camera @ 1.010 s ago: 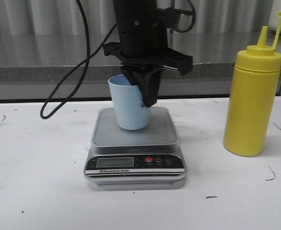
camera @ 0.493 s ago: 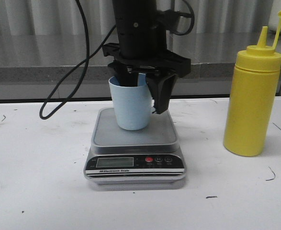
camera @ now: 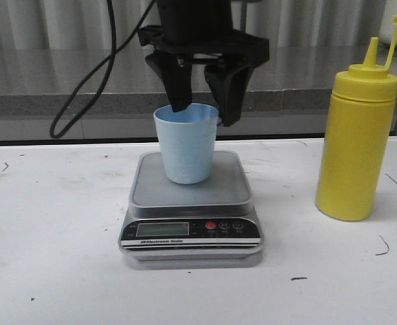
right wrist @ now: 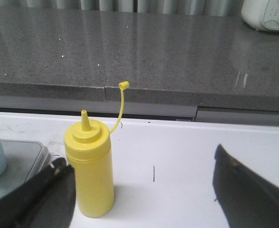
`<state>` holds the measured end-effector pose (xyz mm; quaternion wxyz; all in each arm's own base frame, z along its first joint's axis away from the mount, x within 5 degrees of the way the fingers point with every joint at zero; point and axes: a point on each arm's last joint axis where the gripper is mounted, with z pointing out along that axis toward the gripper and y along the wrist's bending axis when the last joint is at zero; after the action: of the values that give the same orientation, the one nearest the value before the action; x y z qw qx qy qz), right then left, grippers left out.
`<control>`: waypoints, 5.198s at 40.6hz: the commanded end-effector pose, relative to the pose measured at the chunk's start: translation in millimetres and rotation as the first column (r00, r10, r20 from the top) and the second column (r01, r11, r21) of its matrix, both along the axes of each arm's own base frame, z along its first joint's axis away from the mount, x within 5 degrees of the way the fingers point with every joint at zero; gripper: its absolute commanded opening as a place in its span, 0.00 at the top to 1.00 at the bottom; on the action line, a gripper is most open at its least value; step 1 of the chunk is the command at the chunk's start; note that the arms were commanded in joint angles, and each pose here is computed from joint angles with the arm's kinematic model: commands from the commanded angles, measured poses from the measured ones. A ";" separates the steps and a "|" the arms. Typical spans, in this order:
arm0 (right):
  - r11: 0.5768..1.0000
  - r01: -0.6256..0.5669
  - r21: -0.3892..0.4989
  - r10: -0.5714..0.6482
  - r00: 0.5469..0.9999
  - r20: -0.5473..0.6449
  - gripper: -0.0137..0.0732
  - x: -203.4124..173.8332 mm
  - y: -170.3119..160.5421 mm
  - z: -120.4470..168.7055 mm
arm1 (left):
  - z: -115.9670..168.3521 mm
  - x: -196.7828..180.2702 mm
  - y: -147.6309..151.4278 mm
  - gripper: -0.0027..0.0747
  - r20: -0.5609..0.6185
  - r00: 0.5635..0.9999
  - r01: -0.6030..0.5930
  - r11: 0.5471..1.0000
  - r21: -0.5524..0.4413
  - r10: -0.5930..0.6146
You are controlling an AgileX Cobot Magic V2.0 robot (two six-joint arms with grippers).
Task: Pour seasoning into cup on scale with both arms
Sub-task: 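Set the cup on the scale and open the left gripper, then raise the left gripper away from the cup, then move the right gripper to the yellow bottle and close around it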
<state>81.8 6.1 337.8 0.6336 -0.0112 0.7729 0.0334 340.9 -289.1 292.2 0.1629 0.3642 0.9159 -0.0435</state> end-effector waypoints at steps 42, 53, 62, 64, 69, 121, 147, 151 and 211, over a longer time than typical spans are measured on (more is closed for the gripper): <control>1.000 0.011 -0.001 -0.011 0.995 0.102 0.14 1.6 -1.0 17.2 | 102.6 -58.0 153.6 0.99 0.186 0.939 -0.259 0.950 -0.177 0.290; 1.000 0.011 -0.001 -0.011 0.995 0.102 0.14 1.6 -1.0 17.2 | 83.3 -95.1 222.3 0.99 0.232 0.844 -0.410 0.860 -0.305 0.484; 1.000 0.011 -0.001 -0.011 0.995 0.102 0.14 1.6 -1.0 17.2 | 65.3 -137.9 249.8 0.99 0.335 0.756 -0.424 0.810 -0.404 0.563; 1.000 0.011 -0.001 -0.011 0.995 0.102 0.14 1.6 -1.0 17.2 | 62.5 -150.0 252.4 0.99 0.366 0.737 -0.407 0.805 -0.431 0.568; 1.000 0.011 -0.001 -0.011 0.995 0.101 0.14 2.0 -1.0 16.9 | 57.5 -182.7 258.6 0.99 0.450 0.676 -0.344 0.791 -0.506 0.583; 0.992 -0.120 0.025 0.121 0.992 -0.031 0.14 105.8 31.0 -27.8 | 16.7 -296.4 279.7 0.99 0.661 0.394 -0.057 0.735 -0.676 0.639; 0.997 -0.074 0.028 0.076 0.994 -0.078 0.14 123.1 47.9 -155.3 | 16.7 -296.4 279.7 0.99 0.661 0.394 -0.057 0.735 -0.676 0.639; 0.998 -0.067 0.012 0.068 0.994 -0.084 0.14 129.6 49.2 -167.4 | 16.7 -296.4 279.7 0.99 0.661 0.394 -0.057 0.735 -0.676 0.639; 0.997 -0.038 0.066 0.032 0.995 0.093 0.20 195.3 68.3 -210.6 | 16.7 -296.4 279.7 0.99 0.661 0.394 -0.057 0.735 -0.676 0.639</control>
<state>270.2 72.9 102.2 0.5940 -0.0111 0.8021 0.0598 44.7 -9.5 293.0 0.6682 0.0667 0.7376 -0.0705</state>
